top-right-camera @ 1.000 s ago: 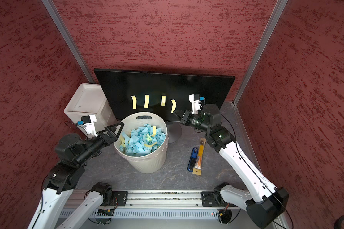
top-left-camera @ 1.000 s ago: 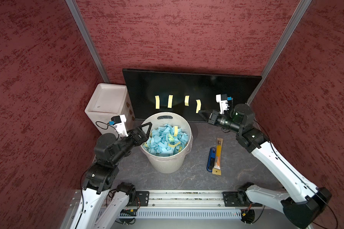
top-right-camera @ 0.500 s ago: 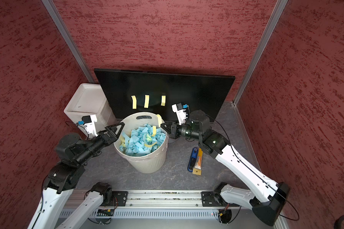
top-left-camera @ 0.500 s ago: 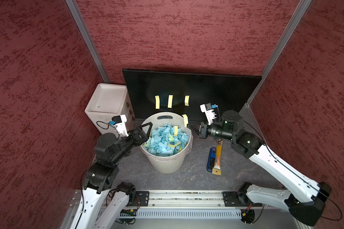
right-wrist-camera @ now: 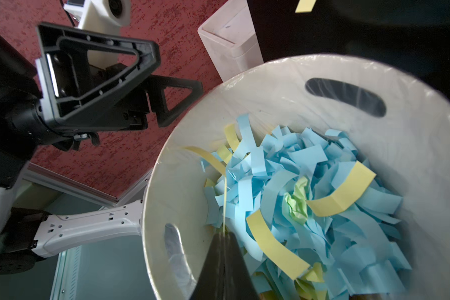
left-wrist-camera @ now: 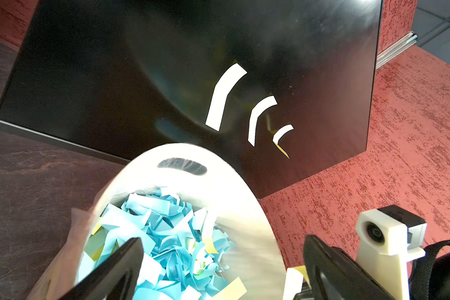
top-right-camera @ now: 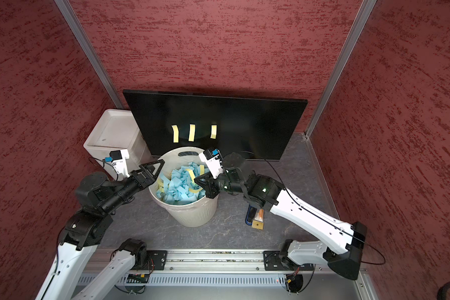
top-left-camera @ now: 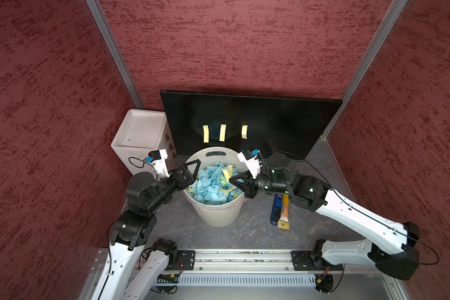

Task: Remove the sticky note from the monitor
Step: Place the sticky note in the trash bin, then tear off the sticky note from the monitor.

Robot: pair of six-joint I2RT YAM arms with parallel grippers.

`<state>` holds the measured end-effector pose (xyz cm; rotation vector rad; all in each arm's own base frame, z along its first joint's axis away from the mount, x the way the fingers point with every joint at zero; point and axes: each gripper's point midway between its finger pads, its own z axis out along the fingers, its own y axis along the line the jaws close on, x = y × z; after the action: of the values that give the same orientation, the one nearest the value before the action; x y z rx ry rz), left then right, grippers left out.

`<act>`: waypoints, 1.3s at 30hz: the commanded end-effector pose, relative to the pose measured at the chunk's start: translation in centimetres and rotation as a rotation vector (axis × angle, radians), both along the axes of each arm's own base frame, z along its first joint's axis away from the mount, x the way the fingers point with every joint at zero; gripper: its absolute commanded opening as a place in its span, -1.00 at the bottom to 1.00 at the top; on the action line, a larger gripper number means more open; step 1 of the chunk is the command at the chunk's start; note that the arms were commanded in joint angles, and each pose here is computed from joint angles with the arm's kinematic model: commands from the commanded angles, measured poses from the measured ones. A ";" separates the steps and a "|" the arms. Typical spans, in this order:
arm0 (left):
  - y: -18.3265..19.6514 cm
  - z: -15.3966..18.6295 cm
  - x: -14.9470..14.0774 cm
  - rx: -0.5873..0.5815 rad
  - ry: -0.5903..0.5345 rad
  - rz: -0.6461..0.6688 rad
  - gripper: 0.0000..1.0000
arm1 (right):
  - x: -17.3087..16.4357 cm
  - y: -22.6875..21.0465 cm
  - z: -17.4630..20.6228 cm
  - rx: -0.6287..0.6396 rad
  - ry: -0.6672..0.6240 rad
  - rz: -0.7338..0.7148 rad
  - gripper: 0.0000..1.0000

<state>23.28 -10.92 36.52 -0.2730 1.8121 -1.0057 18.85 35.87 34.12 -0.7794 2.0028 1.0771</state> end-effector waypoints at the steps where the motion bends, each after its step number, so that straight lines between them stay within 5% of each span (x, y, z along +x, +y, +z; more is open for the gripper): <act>1: -0.2 1.1 0.1 -0.015 -0.039 -0.012 1.00 | 0.4 -0.2 0.7 -0.035 -0.064 -0.027 -0.73; 15: -0.1 1.1 0.0 -0.014 -0.042 -0.010 1.00 | 1.9 -2.2 3.4 -0.036 -0.145 -0.137 -0.18; 27: 0.1 1.1 -0.4 -0.009 -0.044 -0.006 1.00 | 6.8 -5.7 6.9 0.086 -0.106 -0.307 0.22; 39: 0.2 1.0 -0.7 -0.003 -0.048 -0.004 1.00 | 12.8 -8.1 7.7 0.320 0.071 -0.413 0.29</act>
<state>22.85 -10.90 37.32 -0.2539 1.7805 -1.0190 30.73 27.41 40.50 -0.2196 1.9233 1.0089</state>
